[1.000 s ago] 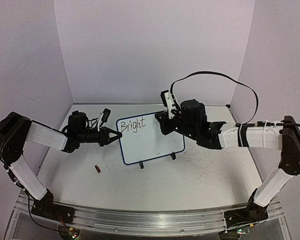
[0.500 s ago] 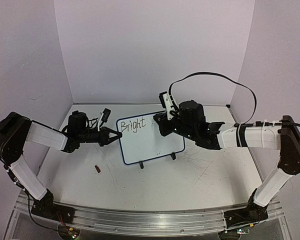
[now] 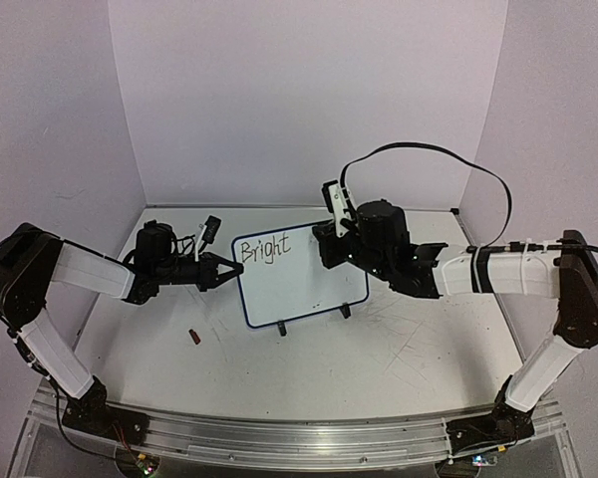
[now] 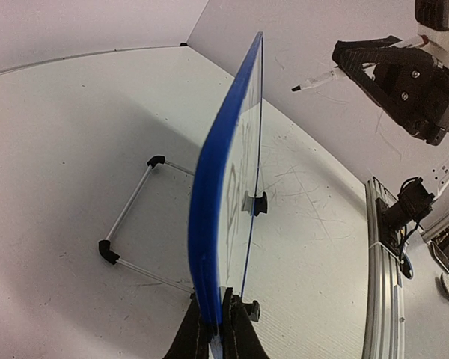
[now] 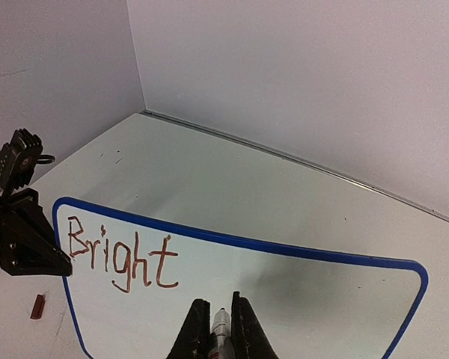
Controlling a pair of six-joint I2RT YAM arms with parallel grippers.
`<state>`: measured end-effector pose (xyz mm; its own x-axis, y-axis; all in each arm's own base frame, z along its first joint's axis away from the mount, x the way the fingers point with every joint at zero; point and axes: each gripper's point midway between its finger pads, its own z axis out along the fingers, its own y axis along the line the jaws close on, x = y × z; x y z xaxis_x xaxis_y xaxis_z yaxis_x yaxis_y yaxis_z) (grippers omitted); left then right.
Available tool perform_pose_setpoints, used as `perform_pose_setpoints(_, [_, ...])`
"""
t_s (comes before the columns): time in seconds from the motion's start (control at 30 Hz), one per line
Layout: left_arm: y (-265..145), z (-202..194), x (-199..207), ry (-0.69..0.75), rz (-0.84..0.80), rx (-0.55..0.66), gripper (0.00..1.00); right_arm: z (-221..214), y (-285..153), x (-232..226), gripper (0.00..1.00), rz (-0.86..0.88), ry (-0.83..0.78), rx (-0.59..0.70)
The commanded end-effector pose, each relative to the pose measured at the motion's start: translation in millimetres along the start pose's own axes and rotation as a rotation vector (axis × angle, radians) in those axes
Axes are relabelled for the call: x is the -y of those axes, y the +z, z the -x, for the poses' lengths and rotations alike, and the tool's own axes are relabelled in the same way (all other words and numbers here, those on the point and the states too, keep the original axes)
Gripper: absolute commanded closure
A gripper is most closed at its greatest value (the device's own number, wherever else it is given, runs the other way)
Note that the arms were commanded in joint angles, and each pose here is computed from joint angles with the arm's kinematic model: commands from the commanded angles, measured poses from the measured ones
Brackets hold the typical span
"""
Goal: Write a sentence on the whiteboard
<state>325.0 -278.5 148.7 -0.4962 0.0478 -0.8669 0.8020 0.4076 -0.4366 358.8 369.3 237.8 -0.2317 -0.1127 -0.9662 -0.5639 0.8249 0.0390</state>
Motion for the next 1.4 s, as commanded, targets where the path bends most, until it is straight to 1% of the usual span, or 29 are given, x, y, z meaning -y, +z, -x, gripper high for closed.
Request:
perform_pose_setpoints(0.0, [-6.3,29.8,-17.8,0.105,0.124,0.067,1.0,19.5,-0.3,6.0,1.0,-0.032,0.005,0.049])
perform_pose_setpoints(0.2, [-6.3,30.5,-17.4,0.11,0.124,0.068,1.0,20.2,3.8,10.4,1.0,-0.034,0.02,0.051])
perform_pose_setpoints(0.33, [-4.2,30.1,-18.4,0.107,0.12,0.063,1.0,19.5,11.5,2.1,1.0,-0.026,-0.023,0.05])
perform_pose_setpoints(0.4, [-4.0,28.9,-18.9,0.104,0.12,0.06,1.0,16.6,13.4,1.3,1.0,-0.028,-0.018,0.045])
perform_pose_setpoints(0.67, [-4.7,28.7,-16.8,0.109,0.119,0.059,1.0,15.2,21.4,14.6,1.0,-0.088,0.028,0.05])
perform_pose_setpoints(0.93, [-4.2,27.4,-15.6,0.112,0.112,0.054,1.0,17.7,22.6,22.2,1.0,-0.135,0.029,0.059])
perform_pose_setpoints(1.37, [-4.0,26.5,-13.7,0.116,0.107,0.05,1.0,22.4,33.6,16.6,1.0,-0.122,0.015,0.062])
